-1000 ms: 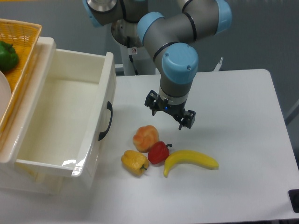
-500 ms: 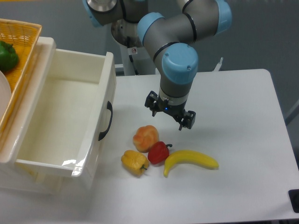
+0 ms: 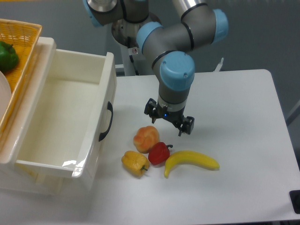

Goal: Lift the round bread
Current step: 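Move the open gripper over the round bread roll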

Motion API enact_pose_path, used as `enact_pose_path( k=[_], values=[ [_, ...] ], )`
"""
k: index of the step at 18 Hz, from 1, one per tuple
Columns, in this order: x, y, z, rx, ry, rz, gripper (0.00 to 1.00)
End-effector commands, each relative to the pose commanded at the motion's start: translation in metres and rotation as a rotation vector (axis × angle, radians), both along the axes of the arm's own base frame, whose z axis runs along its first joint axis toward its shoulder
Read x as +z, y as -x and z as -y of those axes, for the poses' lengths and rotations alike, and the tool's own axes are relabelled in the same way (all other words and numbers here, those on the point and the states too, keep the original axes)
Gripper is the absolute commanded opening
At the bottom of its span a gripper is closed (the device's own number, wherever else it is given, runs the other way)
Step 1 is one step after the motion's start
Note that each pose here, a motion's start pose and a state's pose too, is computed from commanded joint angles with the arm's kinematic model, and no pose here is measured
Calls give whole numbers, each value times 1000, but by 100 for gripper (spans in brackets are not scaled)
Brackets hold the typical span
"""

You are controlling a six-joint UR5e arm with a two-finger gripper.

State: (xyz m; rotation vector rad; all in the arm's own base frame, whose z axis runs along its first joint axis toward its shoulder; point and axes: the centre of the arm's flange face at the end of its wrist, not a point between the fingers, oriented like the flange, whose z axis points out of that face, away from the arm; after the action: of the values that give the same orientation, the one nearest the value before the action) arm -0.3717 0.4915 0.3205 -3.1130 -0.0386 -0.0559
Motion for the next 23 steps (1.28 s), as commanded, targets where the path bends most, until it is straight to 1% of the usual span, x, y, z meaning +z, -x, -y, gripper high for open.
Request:
enact_pose_path(
  k=[3, 9, 12, 15, 17, 20, 23],
  values=[
    [-25, -11, 1, -3, 35, 39, 100],
    [-58, -31, 11, -10, 92, 92, 100],
    [-62, -30, 15, 65, 99, 104, 100],
    [-76, -33, 16, 83, 122, 121, 100],
    [-82, -34, 16, 121, 132, 127, 100],
    [-93, -37, 19, 120, 148, 143, 100],
    [-100, -36, 16, 112, 165, 137, 100]
  ],
)
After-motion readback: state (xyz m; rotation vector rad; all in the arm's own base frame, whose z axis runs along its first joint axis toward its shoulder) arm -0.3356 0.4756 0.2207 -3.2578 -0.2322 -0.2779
